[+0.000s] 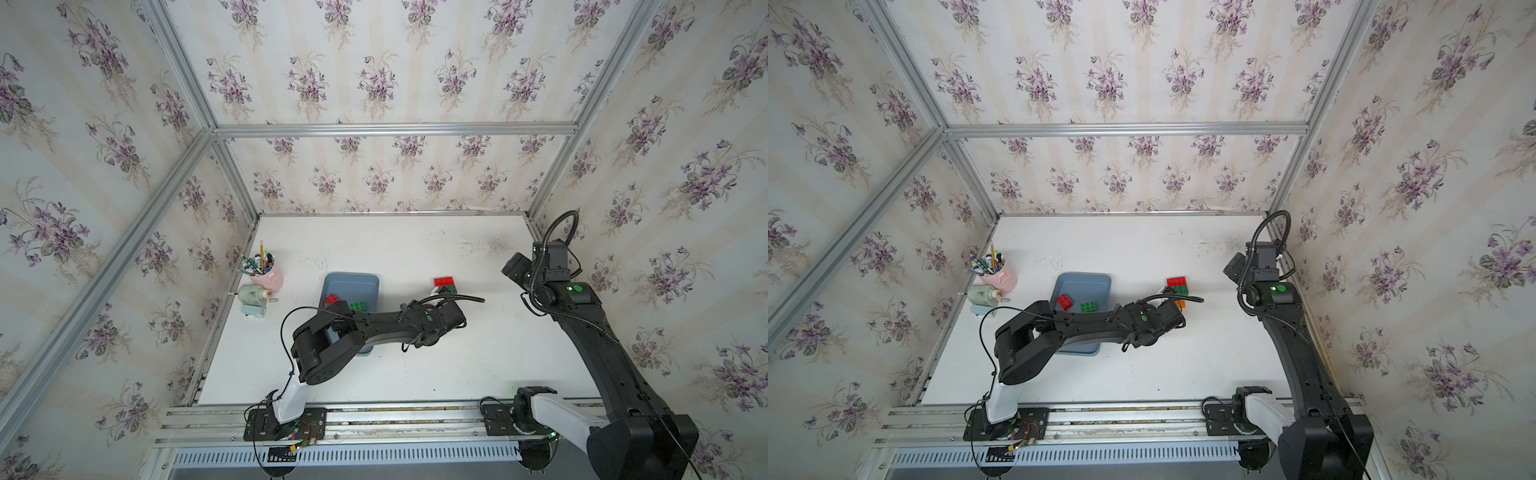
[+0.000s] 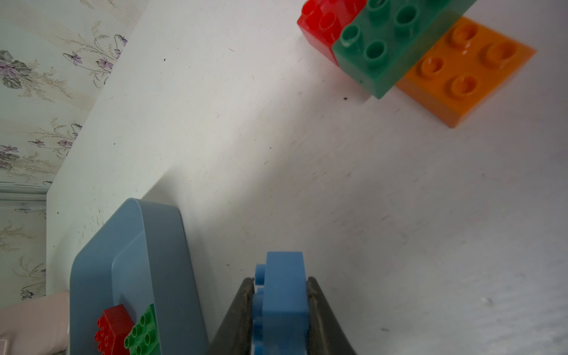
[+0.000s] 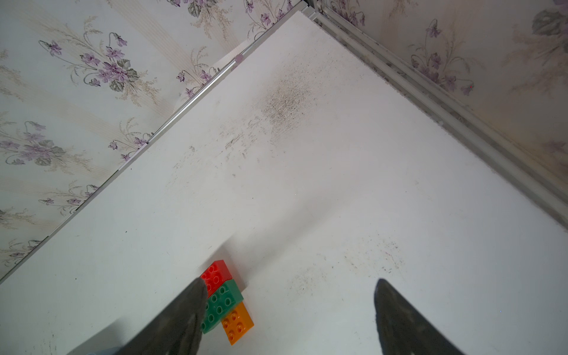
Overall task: Assemble a rectangle with lego
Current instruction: Place the lego brick at the center of the board.
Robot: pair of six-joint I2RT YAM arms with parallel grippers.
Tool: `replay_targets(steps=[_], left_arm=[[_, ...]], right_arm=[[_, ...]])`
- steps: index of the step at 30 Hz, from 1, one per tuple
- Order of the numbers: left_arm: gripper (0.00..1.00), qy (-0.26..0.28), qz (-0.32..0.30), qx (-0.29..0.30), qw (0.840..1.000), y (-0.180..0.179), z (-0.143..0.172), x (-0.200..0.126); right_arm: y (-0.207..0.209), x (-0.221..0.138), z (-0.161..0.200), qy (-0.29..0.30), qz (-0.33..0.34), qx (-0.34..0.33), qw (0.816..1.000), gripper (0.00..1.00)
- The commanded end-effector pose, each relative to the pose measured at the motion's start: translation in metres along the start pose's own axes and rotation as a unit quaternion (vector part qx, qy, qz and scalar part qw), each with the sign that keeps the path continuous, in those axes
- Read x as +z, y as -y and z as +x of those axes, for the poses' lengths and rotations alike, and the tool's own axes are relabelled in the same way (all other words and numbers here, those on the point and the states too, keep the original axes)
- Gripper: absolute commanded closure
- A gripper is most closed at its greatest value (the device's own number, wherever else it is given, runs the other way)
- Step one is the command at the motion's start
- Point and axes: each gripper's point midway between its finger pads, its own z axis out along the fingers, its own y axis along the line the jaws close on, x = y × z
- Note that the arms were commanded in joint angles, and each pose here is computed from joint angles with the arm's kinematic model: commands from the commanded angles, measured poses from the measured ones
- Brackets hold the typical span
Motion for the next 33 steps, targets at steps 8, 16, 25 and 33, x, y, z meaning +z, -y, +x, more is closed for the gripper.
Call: replay_targets(steps=[8,16,25,33], left_arm=[[0.7,0.005,0.016,-0.033,0.999,0.012,-0.007,-0.01],[0.7,-0.007,-0.021,-0.023,1.0,0.008,0.001,-0.002],[0.77,-0.012,-0.054,-0.014,0.998,-0.007,0.009,-0.003],[0.8,-0.043,-0.142,-0.007,0.989,-0.045,0.032,0.015]], right_arm=[[-0.002,0.001,0.0,-0.001,-0.004,0.005,1.0,0.15],[-0.003,-0.001,0.0,-0.001,-0.01,0.005,1.0,0.15],[-0.006,0.001,0.0,-0.003,-0.014,0.005,1.0,0.15],[-0.009,0.004,0.003,-0.01,-0.021,0.005,1.0,0.15]])
